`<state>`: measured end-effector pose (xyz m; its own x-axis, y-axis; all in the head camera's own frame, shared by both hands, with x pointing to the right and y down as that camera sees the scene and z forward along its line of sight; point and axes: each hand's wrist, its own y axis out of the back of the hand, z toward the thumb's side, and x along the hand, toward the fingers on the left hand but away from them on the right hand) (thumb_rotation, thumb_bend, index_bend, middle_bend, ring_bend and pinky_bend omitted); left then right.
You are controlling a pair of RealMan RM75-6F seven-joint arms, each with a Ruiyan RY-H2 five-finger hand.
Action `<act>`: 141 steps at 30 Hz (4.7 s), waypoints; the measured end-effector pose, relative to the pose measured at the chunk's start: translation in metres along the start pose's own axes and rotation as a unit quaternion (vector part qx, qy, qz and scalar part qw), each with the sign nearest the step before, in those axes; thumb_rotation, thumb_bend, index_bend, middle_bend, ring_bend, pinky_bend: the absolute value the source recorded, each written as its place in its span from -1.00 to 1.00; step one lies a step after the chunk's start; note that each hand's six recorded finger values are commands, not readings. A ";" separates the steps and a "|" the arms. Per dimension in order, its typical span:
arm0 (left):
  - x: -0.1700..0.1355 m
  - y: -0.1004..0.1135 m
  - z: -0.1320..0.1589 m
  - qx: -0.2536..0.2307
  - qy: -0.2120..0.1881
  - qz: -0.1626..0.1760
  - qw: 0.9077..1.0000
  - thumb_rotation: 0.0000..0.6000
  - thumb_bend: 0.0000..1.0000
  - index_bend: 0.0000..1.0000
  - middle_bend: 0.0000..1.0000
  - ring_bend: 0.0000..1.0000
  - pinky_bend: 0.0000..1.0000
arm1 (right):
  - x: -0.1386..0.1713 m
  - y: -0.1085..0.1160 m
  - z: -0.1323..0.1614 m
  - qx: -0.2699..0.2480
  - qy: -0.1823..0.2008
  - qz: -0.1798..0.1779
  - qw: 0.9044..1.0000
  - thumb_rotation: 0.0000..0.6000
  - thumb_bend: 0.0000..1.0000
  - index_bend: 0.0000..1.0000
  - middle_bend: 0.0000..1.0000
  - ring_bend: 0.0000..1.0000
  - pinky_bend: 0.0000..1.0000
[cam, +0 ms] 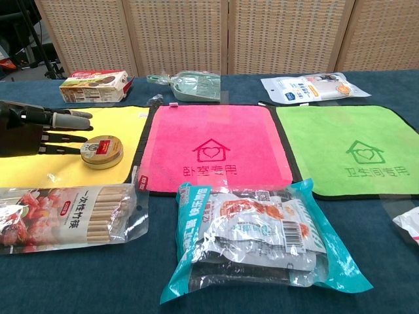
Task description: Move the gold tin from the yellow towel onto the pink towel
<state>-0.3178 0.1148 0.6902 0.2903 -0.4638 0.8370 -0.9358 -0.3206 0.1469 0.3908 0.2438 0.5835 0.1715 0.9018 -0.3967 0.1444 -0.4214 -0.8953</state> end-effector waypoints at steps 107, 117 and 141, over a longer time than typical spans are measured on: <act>0.058 -0.123 0.069 0.108 -0.090 -0.038 0.989 1.00 -0.58 -0.89 -1.00 -1.00 -1.00 | 0.003 0.008 -0.003 -0.012 0.002 -0.005 1.000 1.00 -0.27 -0.70 -1.00 -1.00 -0.85; 0.009 -0.050 0.078 0.309 -0.185 0.090 0.928 1.00 -0.60 -0.89 -1.00 -1.00 -1.00 | 0.003 0.005 0.000 -0.004 0.005 -0.003 1.000 1.00 -0.27 -0.70 -1.00 -1.00 -0.85; -0.142 0.025 -0.072 0.626 -0.136 0.247 0.727 1.00 -0.65 -0.89 -1.00 -1.00 -1.00 | 0.005 0.018 -0.007 -0.006 -0.015 -0.019 1.000 1.00 -0.27 -0.70 -1.00 -1.00 -0.85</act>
